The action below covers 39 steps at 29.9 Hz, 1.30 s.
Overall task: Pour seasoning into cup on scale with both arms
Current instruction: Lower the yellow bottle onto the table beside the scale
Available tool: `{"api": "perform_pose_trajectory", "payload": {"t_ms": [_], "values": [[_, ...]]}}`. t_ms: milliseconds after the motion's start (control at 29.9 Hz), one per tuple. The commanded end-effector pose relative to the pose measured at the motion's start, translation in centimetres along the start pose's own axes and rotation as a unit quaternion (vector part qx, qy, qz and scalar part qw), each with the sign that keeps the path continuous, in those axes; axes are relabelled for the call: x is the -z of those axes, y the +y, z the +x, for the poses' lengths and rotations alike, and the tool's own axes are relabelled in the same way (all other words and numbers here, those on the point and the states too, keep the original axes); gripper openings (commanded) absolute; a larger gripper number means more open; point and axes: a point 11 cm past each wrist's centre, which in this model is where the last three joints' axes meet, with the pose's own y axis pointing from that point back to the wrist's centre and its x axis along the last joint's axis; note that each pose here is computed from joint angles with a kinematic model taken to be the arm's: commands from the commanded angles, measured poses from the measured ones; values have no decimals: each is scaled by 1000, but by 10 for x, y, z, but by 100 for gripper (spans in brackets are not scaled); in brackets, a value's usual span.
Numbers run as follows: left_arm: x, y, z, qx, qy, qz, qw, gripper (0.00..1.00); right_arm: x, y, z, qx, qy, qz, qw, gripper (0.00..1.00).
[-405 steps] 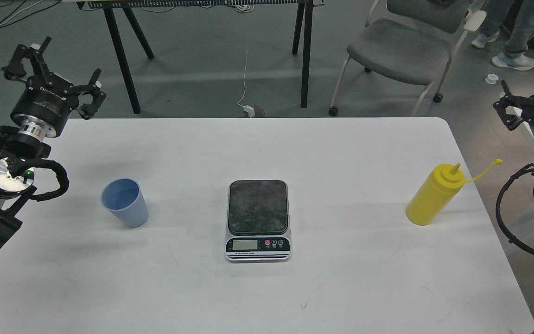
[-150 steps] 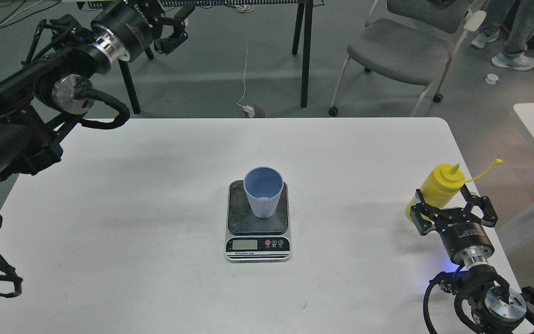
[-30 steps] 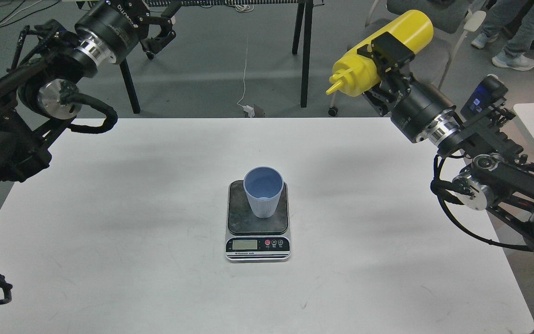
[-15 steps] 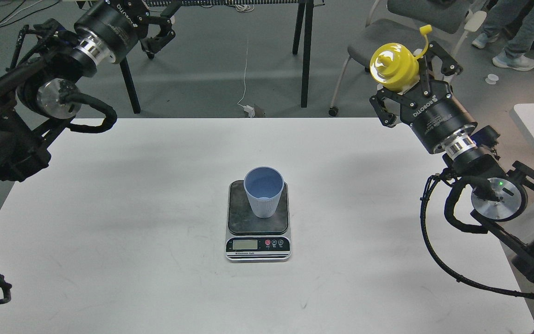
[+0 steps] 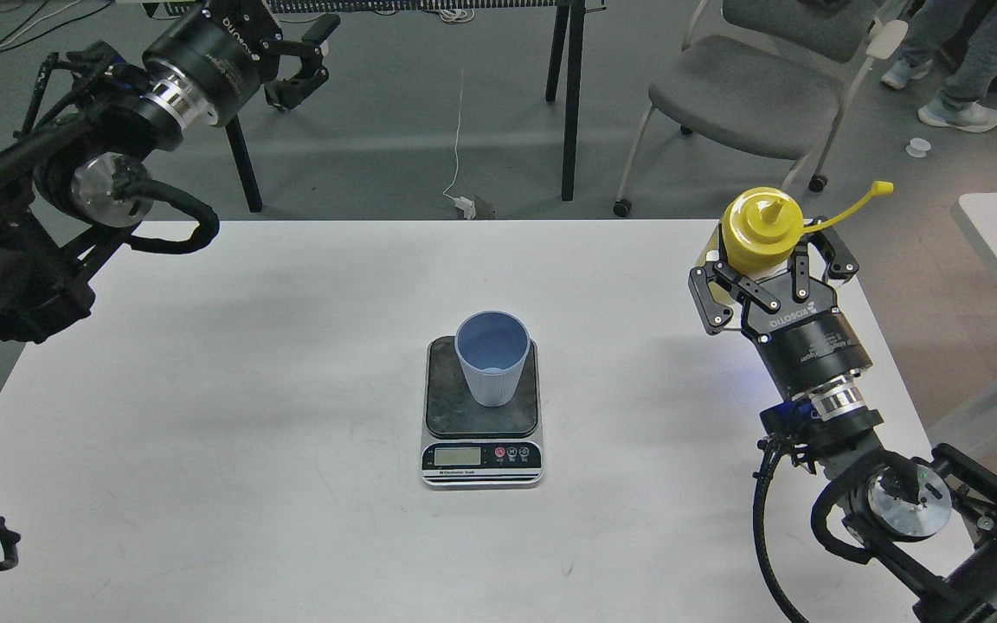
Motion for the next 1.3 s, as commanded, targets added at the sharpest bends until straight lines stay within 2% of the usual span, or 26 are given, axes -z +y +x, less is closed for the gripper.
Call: {"api": "perform_pose_trajectory", "payload": {"t_ms": [0,301,601,969,1035,1136,1269], "values": [[-1,0,1,-1,-1,1,1000,99,-12,10,27,-38,-27,17,999,25],[-1,2,4,-3,-5,5,1000,99,-6,43,78,-119,-14,38,992,27],[1,0,0,0,-2,4,1000,99,-36,50,94,-142,-36,26,989,27],[0,-1,0,-4,-3,4,1000,100,-45,42,90,-134,-41,15,990,33],[0,-1,0,-3,-3,4,1000,100,-43,42,91,-135,-39,15,990,39],[0,-2,-1,-2,-3,4,1000,100,-42,43,91,-136,-38,15,990,64],[-2,-1,1,-4,-5,3,1000,100,-43,46,93,-139,-39,16,989,77]]}}
